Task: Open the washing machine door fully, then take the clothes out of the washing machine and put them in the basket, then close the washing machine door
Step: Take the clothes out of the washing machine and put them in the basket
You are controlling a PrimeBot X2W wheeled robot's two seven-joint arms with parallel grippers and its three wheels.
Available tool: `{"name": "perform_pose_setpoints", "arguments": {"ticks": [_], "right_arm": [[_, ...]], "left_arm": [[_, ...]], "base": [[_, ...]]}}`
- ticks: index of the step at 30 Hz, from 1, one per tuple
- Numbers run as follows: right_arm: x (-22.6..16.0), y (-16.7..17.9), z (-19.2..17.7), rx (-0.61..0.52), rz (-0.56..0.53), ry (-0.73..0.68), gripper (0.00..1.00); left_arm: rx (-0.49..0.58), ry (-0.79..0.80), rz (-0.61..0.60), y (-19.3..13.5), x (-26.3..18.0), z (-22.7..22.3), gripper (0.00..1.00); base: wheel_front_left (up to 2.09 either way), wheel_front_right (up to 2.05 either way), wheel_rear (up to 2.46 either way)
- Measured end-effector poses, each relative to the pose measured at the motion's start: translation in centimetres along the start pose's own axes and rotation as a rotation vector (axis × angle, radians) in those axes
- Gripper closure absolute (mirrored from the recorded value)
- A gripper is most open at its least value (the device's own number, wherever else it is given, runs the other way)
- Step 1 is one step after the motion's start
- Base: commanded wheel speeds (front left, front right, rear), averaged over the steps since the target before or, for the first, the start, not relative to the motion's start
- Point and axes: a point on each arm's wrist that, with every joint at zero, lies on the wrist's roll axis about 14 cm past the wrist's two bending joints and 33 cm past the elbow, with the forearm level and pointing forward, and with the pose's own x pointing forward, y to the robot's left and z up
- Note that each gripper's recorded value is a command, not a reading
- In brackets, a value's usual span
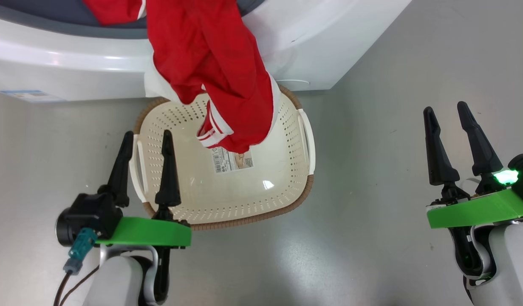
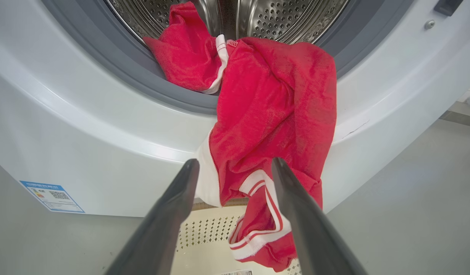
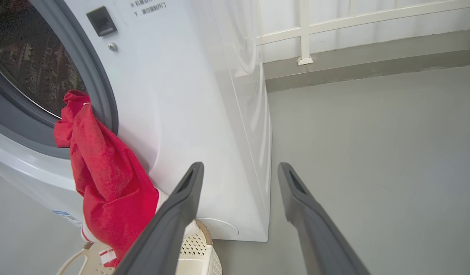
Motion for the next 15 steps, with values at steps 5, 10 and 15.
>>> {"name": "perform_pose_setpoints", "arguments": {"ticks": [5, 10, 15], "right_arm": [[0.09, 0.04, -0.20, -0.001, 0.003, 0.005, 0.00], [0.08, 0.02, -0.19, -0.001, 0.003, 0.005, 0.00], [0.12, 0.05, -0.29, -0.001, 0.004, 0.007, 0.00]], "left_arm": [[0.001, -0.003, 0.007, 0.11, -0.24, 0.08, 0.00], [0.004, -0.008, 0.007, 0.01, -0.20, 0.24, 0.00], [0.000, -0.029, -0.007, -0.44, 0.08, 0.87, 0.00]], "base": [[0.00, 0.00, 0.00], [0.00, 0.00, 0.00], [0.00, 0.00, 0.00]]}}
